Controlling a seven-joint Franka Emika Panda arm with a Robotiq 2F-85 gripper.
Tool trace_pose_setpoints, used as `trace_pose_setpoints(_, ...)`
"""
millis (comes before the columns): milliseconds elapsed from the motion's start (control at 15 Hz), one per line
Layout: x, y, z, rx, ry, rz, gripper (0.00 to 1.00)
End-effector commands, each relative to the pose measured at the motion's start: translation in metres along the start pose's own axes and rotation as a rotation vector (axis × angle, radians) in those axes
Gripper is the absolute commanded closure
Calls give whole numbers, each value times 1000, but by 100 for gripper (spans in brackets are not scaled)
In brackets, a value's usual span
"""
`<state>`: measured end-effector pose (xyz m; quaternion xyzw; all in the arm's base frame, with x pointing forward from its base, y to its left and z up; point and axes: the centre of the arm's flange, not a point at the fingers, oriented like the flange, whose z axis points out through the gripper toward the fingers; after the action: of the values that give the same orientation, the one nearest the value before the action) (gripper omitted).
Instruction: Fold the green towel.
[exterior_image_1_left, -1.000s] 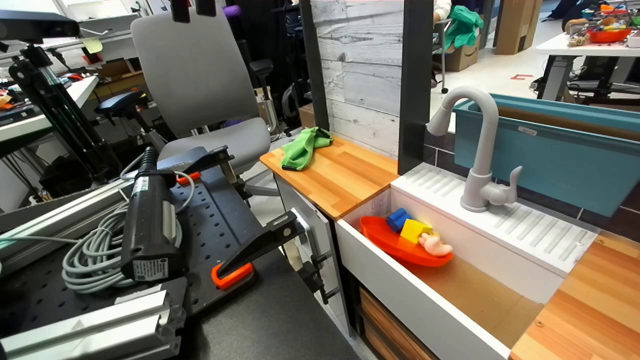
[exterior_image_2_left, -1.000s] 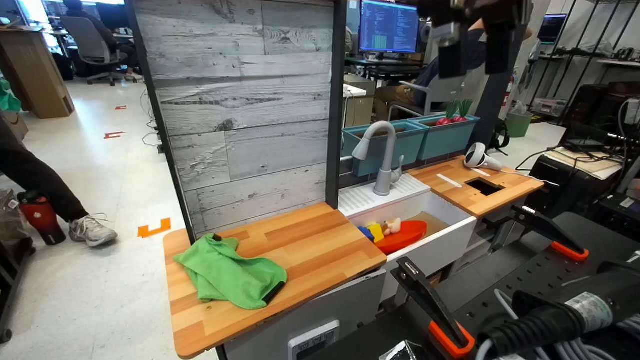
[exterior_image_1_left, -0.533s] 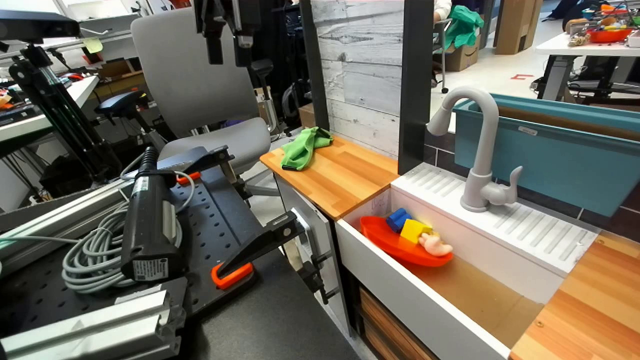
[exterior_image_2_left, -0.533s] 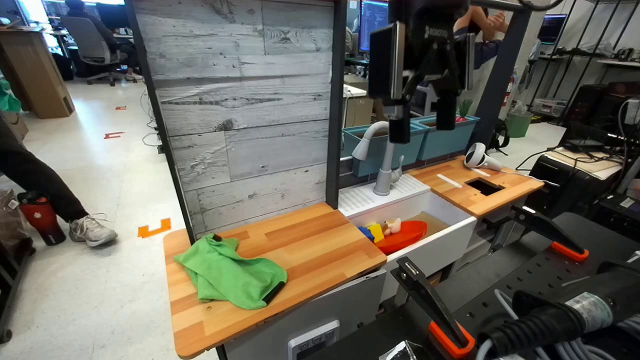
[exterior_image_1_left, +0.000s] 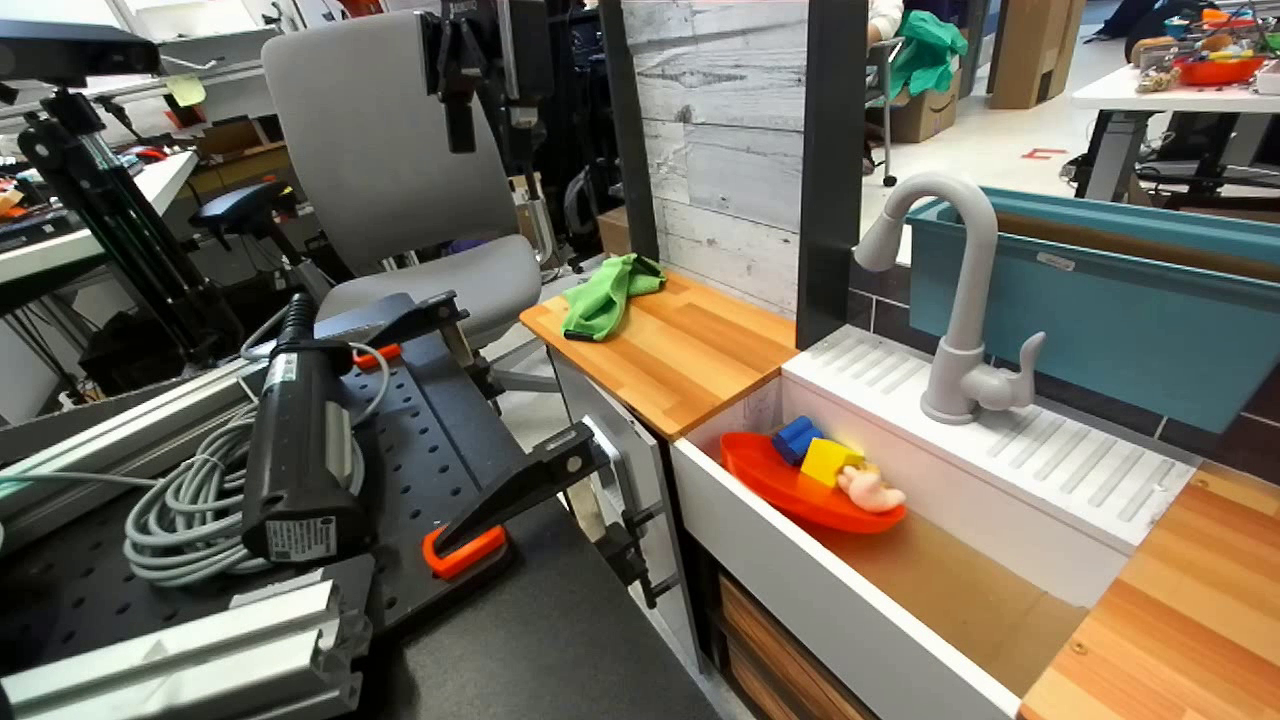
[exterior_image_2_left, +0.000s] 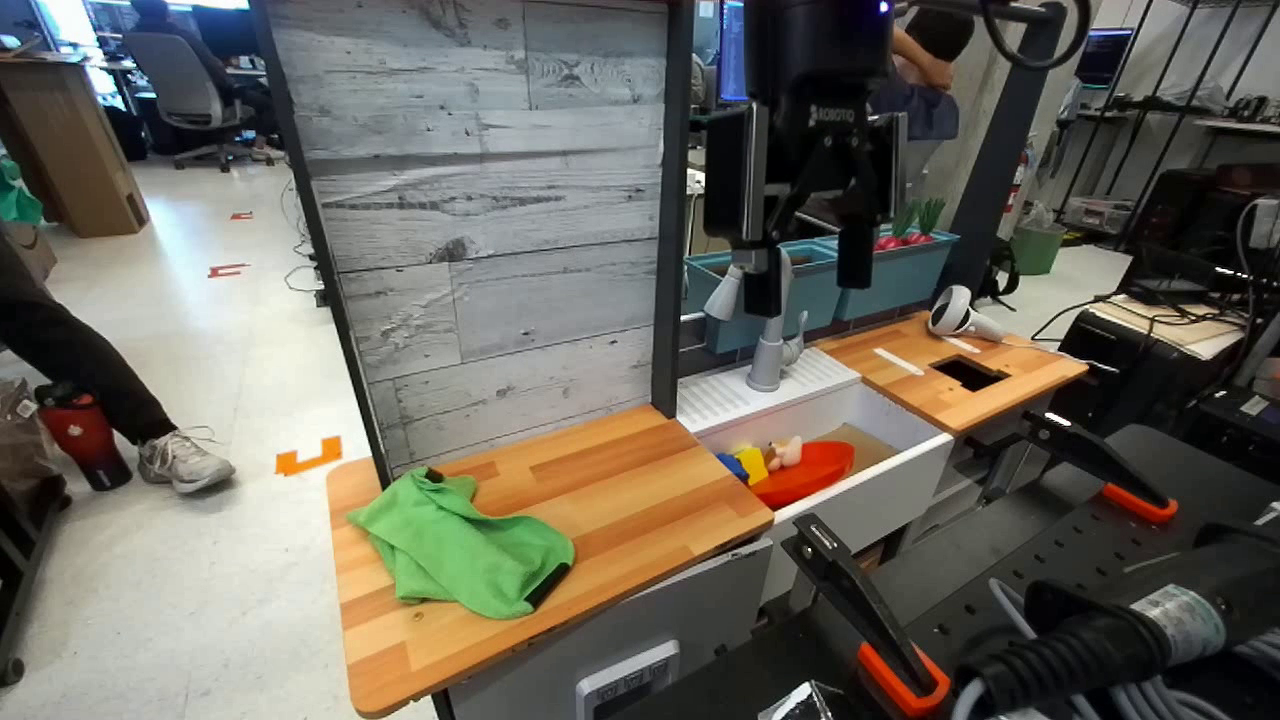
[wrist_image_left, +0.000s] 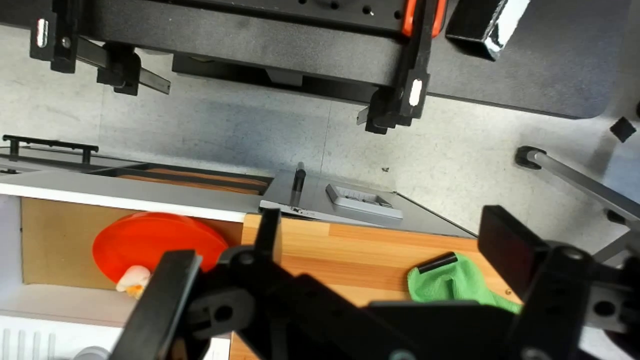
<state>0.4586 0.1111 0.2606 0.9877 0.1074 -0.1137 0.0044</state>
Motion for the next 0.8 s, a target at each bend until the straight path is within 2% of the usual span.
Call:
trace_pose_setpoints(0, 7, 1, 13, 6, 90, 83, 0)
trace_pose_setpoints(267, 32, -4, 35, 132, 244, 214, 0)
trace_pose_setpoints(467, 44, -8, 65, 162, 274, 262, 0)
trace_pose_setpoints(733, 51, -19, 111, 170, 246, 284, 0)
